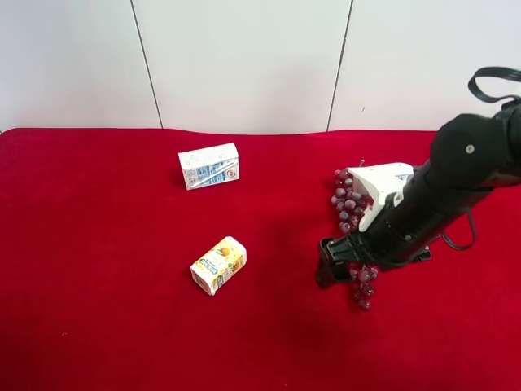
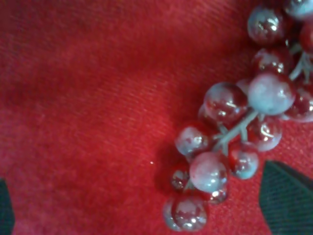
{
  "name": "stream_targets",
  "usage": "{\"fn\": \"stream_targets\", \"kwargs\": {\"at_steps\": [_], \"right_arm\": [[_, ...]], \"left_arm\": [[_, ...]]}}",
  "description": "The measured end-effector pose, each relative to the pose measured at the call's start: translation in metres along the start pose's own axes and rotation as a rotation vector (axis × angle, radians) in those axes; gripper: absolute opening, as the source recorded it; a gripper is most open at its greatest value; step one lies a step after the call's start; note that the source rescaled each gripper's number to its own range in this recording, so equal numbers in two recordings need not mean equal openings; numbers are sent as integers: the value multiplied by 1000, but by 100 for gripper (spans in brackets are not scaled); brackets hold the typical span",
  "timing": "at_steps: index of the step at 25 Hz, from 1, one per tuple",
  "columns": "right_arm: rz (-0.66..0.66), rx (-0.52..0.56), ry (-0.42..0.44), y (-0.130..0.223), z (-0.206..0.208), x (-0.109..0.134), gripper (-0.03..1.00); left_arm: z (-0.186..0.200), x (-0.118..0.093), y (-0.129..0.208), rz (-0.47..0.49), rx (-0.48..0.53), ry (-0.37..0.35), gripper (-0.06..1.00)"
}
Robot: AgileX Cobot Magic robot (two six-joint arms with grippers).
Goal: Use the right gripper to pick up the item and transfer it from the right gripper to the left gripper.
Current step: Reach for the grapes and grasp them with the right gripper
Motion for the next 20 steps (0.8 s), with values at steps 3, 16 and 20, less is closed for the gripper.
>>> {"fn": "stream_targets", "kwargs": {"at_steps": [3,16,20], "right_arm": [[-3,3,21,3,-2,-3,100],[-12,13,196,5,1,-24,100],[-11,10,196,4,-1,-25,100]], "left_arm": [[0,0,0,0,0,0,100],[0,0,0,0,0,0,100],[0,0,0,0,0,0,100]]}}
Point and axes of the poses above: a point on each arm's last joint axis where the gripper is mounted, z pointing back along that axis away from the gripper, x along the wrist's bending axis when the last joint is at zero, y = z × x, the point moved 3 cm from there along -z, pointing out along that axis toward the gripper, and after that the axes turned 5 degrees about -z, right-handed, at the moved point
